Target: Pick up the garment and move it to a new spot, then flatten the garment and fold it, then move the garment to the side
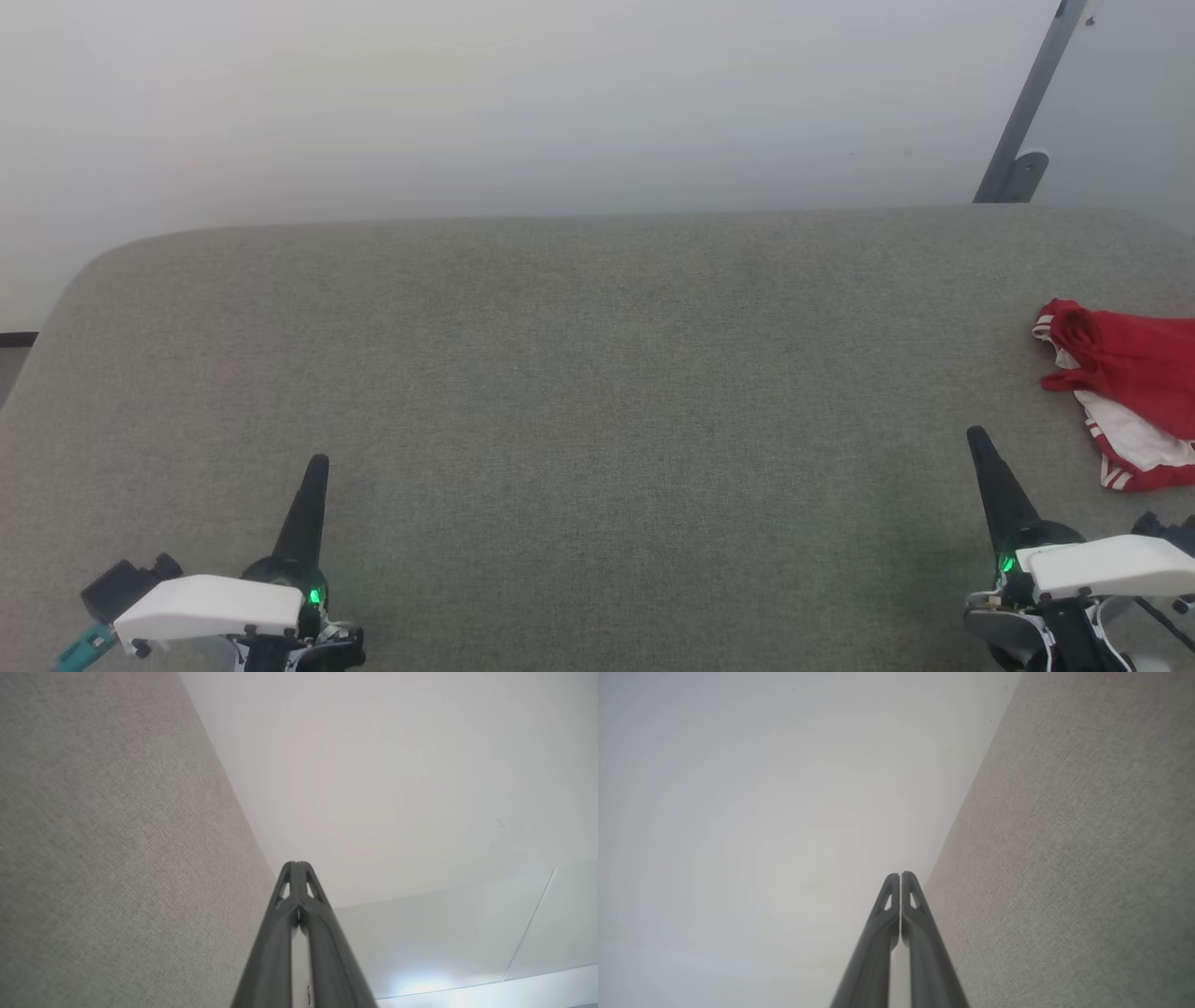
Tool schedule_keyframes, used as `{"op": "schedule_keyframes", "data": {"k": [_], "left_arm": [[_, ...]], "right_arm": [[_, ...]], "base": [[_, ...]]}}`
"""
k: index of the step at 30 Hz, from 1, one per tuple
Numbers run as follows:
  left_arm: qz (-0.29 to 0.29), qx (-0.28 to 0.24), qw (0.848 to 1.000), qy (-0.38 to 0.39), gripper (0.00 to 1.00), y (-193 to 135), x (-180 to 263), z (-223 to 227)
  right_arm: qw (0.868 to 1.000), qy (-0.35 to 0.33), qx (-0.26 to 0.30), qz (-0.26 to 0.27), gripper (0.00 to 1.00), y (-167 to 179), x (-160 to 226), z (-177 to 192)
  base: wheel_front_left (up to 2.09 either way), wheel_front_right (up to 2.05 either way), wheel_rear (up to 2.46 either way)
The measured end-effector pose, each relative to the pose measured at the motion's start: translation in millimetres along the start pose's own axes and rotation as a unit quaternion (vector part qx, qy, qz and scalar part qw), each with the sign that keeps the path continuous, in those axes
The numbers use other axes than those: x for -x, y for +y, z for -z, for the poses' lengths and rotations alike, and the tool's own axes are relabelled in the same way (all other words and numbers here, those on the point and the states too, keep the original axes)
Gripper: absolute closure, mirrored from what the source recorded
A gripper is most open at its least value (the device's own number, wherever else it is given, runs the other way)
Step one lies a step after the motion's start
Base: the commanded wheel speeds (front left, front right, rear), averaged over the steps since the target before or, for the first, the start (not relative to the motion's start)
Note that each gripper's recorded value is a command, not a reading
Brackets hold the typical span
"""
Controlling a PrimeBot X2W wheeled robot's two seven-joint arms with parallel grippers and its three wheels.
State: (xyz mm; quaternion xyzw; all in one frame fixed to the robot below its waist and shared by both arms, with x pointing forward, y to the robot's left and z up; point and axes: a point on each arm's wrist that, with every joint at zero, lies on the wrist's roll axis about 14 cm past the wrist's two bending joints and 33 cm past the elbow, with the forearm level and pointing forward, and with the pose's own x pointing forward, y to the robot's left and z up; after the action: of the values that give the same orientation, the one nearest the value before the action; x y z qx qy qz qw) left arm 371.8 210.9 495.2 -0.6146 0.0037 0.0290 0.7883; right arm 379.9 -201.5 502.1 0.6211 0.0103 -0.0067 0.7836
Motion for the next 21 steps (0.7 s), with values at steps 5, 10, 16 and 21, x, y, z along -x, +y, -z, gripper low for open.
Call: {"op": "schedule_keyframes", "data": {"k": [5,10,16,21], "left_arm": [[0.000,0.022,1.000,0.003,1.00,0.0,-1.3,1.7],[0.005,0.042,0.999,0.006,1.00,-3.7,-5.0,3.0],[0.006,0.059,0.998,0.009,1.00,-4.0,-6.3,4.6],[0.010,0.079,0.997,0.011,1.00,-7.0,-9.2,5.7]], "right_arm": [[1.000,-0.001,-0.018,0.000,1.00,0.0,-1.1,-0.1],[0.999,-0.001,-0.037,0.000,1.00,-0.2,-2.1,0.1],[0.999,-0.002,-0.054,-0.003,1.00,1.2,-3.9,0.2],[0.998,-0.001,-0.070,-0.004,1.00,1.4,-4.8,0.4]], "base": [[0.00,0.00,0.00],[0.00,0.00,0.00],[0.00,0.00,0.00],[0.00,0.00,0.00]]}}
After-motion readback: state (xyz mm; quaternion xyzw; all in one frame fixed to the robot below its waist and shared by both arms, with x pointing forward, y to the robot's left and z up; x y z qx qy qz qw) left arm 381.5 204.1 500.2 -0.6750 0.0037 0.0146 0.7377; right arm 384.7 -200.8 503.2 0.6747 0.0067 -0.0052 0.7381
